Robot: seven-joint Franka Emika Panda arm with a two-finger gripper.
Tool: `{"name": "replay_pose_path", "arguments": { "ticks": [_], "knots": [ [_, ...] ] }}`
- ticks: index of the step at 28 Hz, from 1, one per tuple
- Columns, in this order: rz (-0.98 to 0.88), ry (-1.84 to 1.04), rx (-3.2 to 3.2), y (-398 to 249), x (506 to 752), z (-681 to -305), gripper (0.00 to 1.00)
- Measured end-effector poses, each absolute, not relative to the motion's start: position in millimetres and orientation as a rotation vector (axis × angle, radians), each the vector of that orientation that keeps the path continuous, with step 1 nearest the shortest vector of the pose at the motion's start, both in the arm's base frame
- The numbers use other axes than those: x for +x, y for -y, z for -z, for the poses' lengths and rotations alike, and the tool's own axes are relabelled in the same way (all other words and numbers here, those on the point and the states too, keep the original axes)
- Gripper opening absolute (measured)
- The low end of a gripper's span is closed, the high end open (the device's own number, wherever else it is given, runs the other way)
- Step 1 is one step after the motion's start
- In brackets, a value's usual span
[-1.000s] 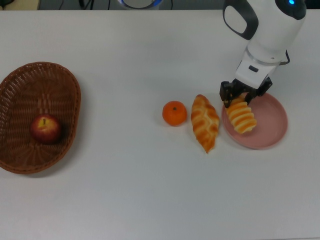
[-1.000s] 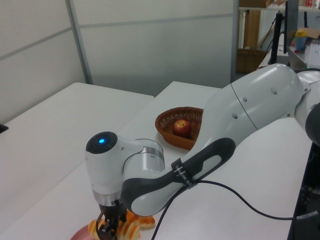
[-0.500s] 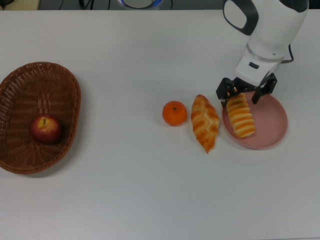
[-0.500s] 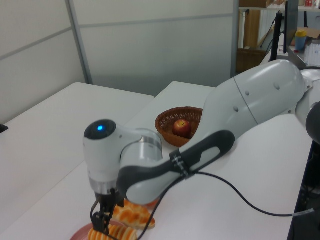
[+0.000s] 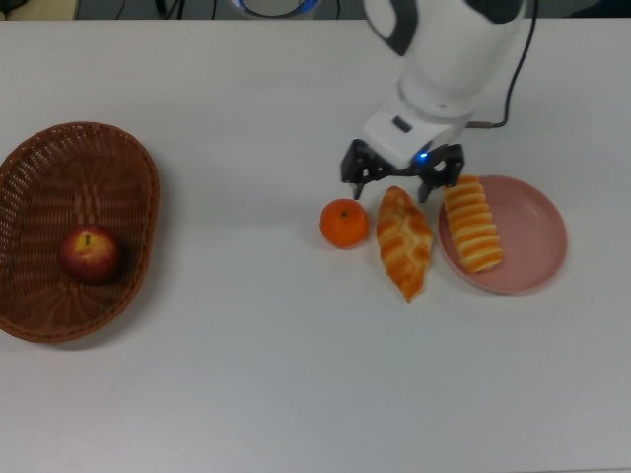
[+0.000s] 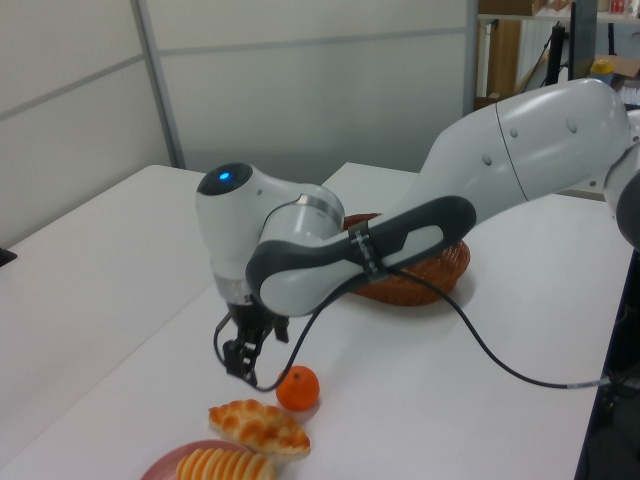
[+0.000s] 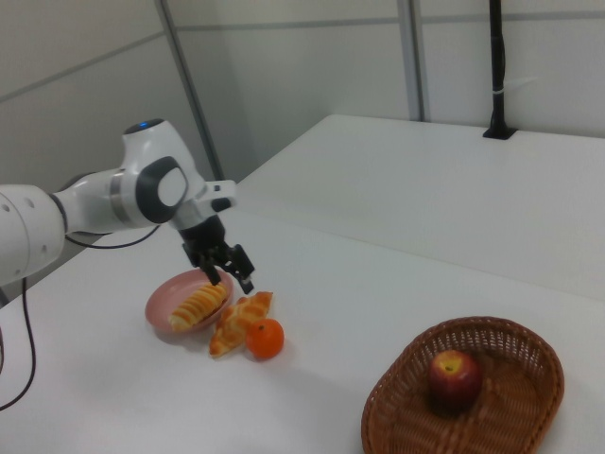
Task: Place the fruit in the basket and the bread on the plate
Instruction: 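Move the gripper to the orange and grasp it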
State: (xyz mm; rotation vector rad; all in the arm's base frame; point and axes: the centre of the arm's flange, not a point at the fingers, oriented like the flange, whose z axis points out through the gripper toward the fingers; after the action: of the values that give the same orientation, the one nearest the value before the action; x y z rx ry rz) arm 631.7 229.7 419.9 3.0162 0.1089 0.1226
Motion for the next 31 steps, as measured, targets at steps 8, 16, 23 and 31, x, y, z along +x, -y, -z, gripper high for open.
{"name": "replay_pose_path", "arguments": {
  "ticks": [8, 16, 23, 31],
  "knots": [
    [-0.022, -0.063, 3.0, -196.0, 638.3, -383.0, 1.0],
    [0.039, -0.077, 2.99, -197.2, 637.5, -345.1, 1.0],
    [0.066, -0.057, 2.985, -186.3, 637.1, -334.3, 0.98],
    [0.075, -0.016, 2.981, -166.4, 641.4, -331.1, 0.77]
  ]
}}
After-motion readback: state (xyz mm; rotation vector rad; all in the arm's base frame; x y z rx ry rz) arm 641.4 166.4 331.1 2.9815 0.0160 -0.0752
